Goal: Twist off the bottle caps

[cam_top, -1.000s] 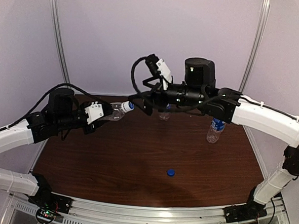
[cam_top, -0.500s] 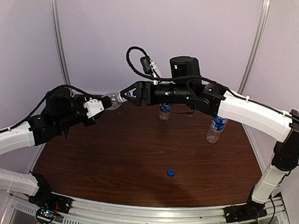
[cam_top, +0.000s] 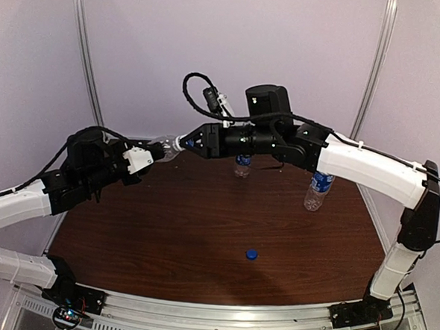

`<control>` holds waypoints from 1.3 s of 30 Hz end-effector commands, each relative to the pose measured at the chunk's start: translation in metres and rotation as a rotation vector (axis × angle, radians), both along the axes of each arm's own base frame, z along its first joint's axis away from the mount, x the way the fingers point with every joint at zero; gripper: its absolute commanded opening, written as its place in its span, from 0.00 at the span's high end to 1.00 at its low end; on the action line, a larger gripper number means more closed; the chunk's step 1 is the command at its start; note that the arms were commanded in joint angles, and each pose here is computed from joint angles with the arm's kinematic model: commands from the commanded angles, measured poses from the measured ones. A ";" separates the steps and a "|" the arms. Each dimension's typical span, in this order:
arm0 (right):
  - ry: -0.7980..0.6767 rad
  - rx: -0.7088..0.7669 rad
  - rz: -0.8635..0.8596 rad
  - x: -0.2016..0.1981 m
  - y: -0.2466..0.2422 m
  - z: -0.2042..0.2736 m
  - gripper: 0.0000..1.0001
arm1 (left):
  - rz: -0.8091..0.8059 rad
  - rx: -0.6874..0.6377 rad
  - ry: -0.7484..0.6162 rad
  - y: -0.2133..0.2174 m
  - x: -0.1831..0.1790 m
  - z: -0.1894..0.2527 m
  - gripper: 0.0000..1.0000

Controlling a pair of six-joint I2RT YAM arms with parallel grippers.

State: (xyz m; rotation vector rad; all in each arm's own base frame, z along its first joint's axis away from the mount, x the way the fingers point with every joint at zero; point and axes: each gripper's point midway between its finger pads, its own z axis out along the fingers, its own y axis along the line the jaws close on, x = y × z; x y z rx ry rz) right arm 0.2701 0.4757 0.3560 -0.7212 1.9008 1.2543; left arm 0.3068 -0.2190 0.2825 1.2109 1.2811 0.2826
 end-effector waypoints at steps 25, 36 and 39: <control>-1.175 -0.532 0.446 -0.071 -0.081 -0.030 1.00 | -0.440 0.139 0.483 -0.026 -0.097 -0.089 0.80; -0.310 -0.841 0.182 -0.020 -0.060 -0.169 0.99 | 0.256 -0.497 0.297 0.057 0.015 0.018 0.80; -0.199 -0.983 0.224 -0.040 -0.059 -0.226 0.96 | 0.346 -0.615 0.316 0.082 0.019 0.026 0.80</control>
